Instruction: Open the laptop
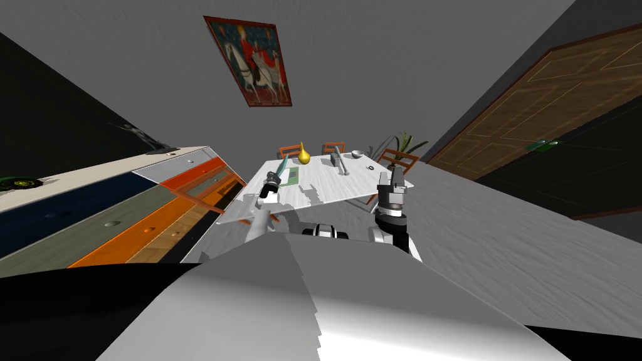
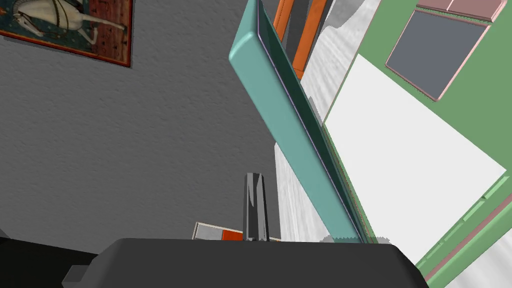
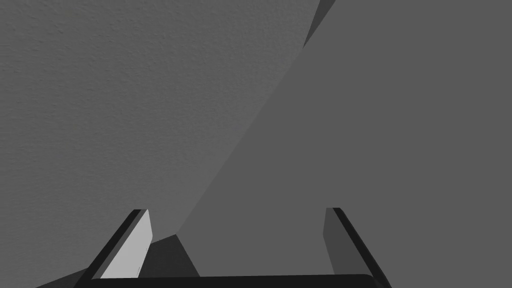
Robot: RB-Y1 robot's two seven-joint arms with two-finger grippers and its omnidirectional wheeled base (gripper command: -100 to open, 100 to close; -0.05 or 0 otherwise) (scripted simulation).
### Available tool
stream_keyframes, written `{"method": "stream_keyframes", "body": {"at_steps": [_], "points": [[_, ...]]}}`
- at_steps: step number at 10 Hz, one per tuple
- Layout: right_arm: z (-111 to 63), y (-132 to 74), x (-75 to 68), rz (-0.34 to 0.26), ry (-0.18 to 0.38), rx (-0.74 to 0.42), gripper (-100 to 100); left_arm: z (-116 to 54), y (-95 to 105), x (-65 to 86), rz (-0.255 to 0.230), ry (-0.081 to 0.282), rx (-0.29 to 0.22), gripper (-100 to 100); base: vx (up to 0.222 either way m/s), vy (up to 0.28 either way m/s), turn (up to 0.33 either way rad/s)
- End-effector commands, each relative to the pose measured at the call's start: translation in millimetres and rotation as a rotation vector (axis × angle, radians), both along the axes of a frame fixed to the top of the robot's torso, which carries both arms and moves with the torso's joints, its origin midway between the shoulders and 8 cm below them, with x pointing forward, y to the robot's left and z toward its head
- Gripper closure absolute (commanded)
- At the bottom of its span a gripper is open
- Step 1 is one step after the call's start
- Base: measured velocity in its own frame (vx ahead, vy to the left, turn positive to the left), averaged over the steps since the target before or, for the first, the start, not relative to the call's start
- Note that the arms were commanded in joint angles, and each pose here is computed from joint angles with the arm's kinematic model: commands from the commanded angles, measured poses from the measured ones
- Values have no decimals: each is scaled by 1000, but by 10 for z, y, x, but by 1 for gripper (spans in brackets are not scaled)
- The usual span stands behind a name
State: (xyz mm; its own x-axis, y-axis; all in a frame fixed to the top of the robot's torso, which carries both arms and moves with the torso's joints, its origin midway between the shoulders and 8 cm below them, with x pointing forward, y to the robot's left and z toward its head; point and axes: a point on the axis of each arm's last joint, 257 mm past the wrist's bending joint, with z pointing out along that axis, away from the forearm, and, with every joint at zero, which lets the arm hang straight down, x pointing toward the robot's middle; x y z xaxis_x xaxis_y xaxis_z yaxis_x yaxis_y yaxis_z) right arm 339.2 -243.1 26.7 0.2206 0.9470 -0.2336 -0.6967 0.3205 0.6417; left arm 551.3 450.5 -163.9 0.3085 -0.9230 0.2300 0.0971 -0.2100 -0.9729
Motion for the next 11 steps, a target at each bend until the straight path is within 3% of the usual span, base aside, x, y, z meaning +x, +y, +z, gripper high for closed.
{"method": "stream_keyframes", "body": {"at_steps": [1,2,3,4,10,11], "points": [[0,0,0,0,0,0,0,-64,24,-28,-2,24,97,100,38,-81,8],[0,0,0,0,0,0,0,-93,34,-39,-4,35,136,100,22,-77,5],[0,0,0,0,0,0,0,-75,29,-32,-2,29,109,100,6,-37,3],[0,0,0,0,0,0,0,-139,-8,18,-11,37,99,-100,-22,45,-97],[0,-1,0,0,0,0,0,-336,-131,175,-36,61,48,-100,-42,99,-80],[0,0,0,0,0,0,0,-300,-117,163,-33,58,54,-100,-28,39,-14]]}}
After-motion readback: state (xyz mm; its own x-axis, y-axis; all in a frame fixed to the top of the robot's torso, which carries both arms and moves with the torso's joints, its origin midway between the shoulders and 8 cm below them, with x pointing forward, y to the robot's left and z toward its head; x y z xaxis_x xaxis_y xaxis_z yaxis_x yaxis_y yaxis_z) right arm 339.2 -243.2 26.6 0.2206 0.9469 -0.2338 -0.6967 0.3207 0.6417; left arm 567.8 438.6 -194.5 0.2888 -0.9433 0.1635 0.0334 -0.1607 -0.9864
